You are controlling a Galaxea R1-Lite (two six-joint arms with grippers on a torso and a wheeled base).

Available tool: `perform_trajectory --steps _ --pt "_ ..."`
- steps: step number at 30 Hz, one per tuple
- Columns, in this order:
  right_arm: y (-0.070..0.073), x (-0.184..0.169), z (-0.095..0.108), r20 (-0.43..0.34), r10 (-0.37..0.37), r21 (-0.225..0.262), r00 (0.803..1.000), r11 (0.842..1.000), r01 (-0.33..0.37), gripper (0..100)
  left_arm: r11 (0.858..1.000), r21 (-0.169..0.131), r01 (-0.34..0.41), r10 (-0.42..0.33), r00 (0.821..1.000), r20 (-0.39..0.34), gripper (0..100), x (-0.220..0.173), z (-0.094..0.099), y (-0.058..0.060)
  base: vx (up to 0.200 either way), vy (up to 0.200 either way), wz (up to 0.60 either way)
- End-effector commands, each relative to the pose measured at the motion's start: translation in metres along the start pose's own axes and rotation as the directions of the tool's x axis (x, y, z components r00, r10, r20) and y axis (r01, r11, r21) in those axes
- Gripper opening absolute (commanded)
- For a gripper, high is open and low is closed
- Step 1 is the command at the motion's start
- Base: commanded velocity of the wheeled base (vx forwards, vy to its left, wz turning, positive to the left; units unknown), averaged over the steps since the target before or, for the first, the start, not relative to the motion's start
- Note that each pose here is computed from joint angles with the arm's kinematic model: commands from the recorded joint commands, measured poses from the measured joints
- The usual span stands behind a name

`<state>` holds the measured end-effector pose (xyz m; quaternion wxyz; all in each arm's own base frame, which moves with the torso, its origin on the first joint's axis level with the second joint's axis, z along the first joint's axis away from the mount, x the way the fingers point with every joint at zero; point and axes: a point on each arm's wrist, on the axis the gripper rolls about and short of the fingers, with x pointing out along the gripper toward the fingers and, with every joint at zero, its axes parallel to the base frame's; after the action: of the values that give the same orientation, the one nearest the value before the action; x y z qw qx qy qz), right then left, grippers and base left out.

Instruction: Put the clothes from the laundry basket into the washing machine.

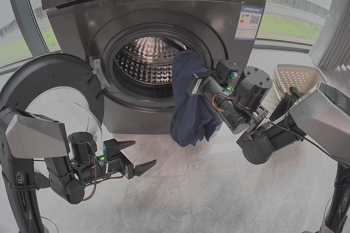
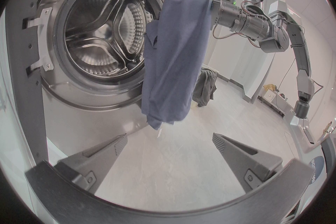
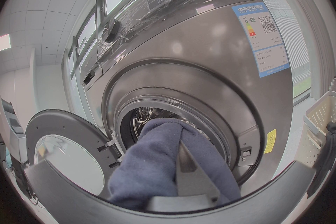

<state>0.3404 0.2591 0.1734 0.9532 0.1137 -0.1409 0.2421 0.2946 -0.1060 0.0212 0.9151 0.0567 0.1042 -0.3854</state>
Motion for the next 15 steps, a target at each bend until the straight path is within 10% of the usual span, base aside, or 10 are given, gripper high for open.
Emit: perform_trajectory --steps 1,15 --pt "0.008 -0.001 -0.006 -0.010 0.018 0.006 1.000 1.000 -0.018 0 1.000 0.026 -0.005 0.003 0.998 0.066 100 0.006 0.015 0.004 0.000 0.000 0.00" --pt "0.037 -0.008 -0.023 -0.058 0.081 0.022 0.995 0.997 -0.080 0 0.998 0.044 0.034 -0.046 0.943 0.329 100 0.054 0.082 -0.014 0.000 0.000 0.00"
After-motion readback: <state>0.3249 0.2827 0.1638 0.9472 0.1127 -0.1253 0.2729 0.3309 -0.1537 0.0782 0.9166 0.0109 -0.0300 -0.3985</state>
